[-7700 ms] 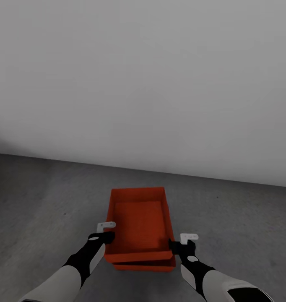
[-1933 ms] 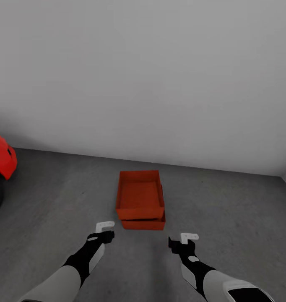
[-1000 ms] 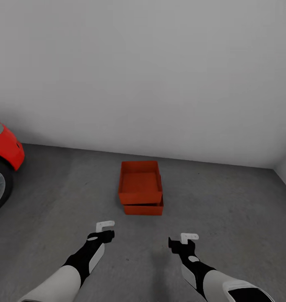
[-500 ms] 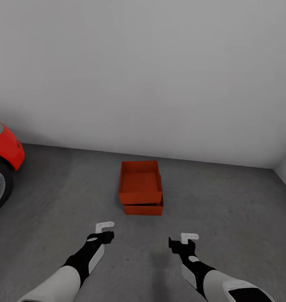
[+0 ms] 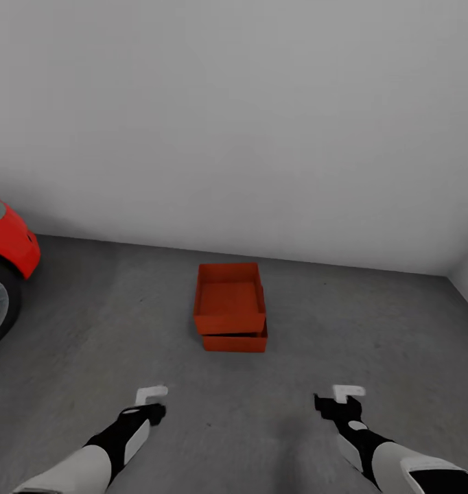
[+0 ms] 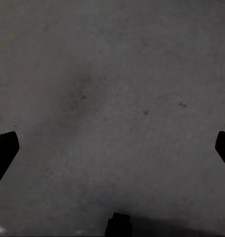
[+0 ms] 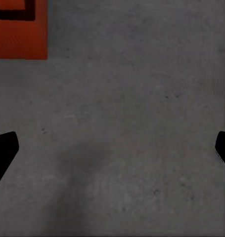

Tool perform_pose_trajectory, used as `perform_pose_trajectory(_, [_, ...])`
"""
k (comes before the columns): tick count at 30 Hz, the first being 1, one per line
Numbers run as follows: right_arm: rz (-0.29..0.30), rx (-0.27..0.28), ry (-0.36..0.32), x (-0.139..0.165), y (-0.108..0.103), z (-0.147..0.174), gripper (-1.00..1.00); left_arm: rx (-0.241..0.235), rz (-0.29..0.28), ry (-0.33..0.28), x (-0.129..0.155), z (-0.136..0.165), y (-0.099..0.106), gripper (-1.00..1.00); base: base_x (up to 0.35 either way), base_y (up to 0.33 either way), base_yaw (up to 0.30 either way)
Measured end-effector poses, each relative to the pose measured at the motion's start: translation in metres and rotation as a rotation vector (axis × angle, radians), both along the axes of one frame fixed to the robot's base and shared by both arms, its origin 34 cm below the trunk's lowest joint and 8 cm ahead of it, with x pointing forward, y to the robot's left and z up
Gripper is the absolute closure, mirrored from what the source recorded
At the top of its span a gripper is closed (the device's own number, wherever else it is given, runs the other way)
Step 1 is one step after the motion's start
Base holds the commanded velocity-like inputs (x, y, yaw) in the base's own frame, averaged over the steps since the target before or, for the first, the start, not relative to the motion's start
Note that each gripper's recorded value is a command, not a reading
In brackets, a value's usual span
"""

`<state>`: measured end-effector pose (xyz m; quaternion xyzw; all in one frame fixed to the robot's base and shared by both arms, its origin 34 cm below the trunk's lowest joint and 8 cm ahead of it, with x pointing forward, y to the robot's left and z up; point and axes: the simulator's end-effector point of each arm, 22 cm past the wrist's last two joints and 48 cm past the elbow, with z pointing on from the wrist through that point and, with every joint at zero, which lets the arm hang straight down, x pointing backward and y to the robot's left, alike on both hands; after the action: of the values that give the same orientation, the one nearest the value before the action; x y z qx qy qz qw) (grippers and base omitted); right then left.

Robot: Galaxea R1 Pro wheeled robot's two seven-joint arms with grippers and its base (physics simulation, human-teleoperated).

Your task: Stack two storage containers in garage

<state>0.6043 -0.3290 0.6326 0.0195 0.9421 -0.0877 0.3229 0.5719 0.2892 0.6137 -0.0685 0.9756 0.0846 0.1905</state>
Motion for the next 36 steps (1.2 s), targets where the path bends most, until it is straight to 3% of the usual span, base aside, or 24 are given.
perform_pose_trajectory(6, [-0.002, -0.012, 0.028, -0.018, -0.012, -0.007, -1.00, -0.001, 0.054, 0.122, -0.056, -0.023, 0.013, -1.00, 0.000, 0.000, 0.000])
perform_pose_trajectory(11, [-0.004, -0.016, 0.150, -0.092, -0.018, -0.036, -1.00, -0.003, 0.128, 0.214, -0.103, -0.035, 0.029, -1.00, 0.000, 0.000, 0.000])
perform_pose_trajectory(19, [-0.021, -0.031, 0.314, -0.139, -0.035, -0.052, -1.00, 0.024, 0.158, 0.228, -0.113, -0.034, 0.057, -1.00, 0.000, 0.000, 0.000])
perform_pose_trajectory(20, [-0.022, -0.029, 0.355, -0.148, -0.034, -0.056, -1.00, 0.025, 0.161, 0.229, -0.114, -0.034, 0.059, -1.00, 0.000, 0.000, 0.000])
perform_pose_trajectory(24, [-0.002, -0.029, 0.407, -0.175, -0.028, -0.063, -1.00, 0.025, 0.162, 0.233, -0.116, -0.035, 0.059, -1.00, 0.000, 0.000, 0.000])
perform_pose_trajectory(25, [0.011, -0.031, 0.434, -0.194, -0.027, -0.067, -1.00, 0.025, 0.162, 0.235, -0.118, -0.035, 0.059, -1.00, 0.000, 0.000, 0.000])
perform_pose_trajectory(30, [0.069, -0.011, 0.562, -0.296, -0.015, -0.080, -1.00, 0.026, 0.156, 0.293, -0.162, -0.045, 0.056, -1.00, 0.000, 0.000, 0.000])
perform_pose_trajectory(36, [0.084, 0.018, 0.617, -0.340, -0.006, -0.082, -1.00, 0.030, 0.152, 0.351, -0.207, -0.052, 0.056, -1.00, 0.000, 0.000, 0.000])
